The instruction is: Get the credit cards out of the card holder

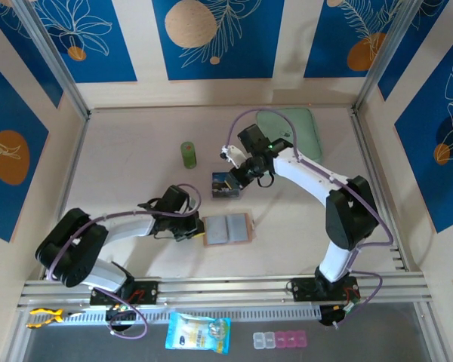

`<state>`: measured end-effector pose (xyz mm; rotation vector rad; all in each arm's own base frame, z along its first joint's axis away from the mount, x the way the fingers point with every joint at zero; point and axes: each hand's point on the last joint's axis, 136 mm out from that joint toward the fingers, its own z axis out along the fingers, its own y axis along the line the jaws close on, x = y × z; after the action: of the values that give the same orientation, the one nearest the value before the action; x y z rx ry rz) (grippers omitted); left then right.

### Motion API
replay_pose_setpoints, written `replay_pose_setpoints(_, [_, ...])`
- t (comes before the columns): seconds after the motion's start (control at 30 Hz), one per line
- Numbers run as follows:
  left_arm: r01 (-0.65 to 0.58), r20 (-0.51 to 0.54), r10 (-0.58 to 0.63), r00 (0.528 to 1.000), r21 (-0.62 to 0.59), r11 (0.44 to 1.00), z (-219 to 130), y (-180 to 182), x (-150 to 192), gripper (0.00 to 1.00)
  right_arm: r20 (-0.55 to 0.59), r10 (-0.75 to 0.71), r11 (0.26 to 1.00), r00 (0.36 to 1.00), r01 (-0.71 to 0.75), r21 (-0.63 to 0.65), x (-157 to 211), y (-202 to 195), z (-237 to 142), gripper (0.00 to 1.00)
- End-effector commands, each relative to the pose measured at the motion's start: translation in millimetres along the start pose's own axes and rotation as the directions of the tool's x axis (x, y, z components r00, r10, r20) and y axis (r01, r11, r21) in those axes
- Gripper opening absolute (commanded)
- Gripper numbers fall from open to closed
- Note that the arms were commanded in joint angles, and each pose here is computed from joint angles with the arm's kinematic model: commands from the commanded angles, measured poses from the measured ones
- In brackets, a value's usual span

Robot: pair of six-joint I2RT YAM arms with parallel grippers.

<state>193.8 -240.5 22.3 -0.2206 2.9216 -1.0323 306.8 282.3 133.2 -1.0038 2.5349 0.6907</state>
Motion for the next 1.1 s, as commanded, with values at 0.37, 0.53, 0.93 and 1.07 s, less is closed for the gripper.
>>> replay_pose_setpoints(0.37, [-0.023,0.003,0.023,1.0,-0.097,0.995,3.1,9.7,-4.2,0.02,0.054,0.464,0.876,0.884,-0.449,-0.177,30.9,40.4,-6.0,0.09])
replay_pose_setpoints(0.53, [-0.034,0.015,0.036,0.999,-0.139,0.99,-1.1,14.4,-6.3,0.02,-0.053,0.532,0.819,0.845,-0.53,-0.22,52.3,63.3,10.8,0.09])
replay_pose_setpoints(0.93, [-0.026,-0.002,0.026,1.0,-0.133,0.991,-4.0,19.1,2.2,0.02,-0.141,0.633,0.739,0.761,-0.648,-0.182,82.8,85.6,50.1,0.29])
replay_pose_setpoints(1.07, [-0.022,-0.013,0.021,1.0,-0.116,0.993,-1.8,18.1,4.5,0.03,-0.174,0.636,0.734,0.752,-0.659,-0.164,88.0,87.7,61.8,0.32])
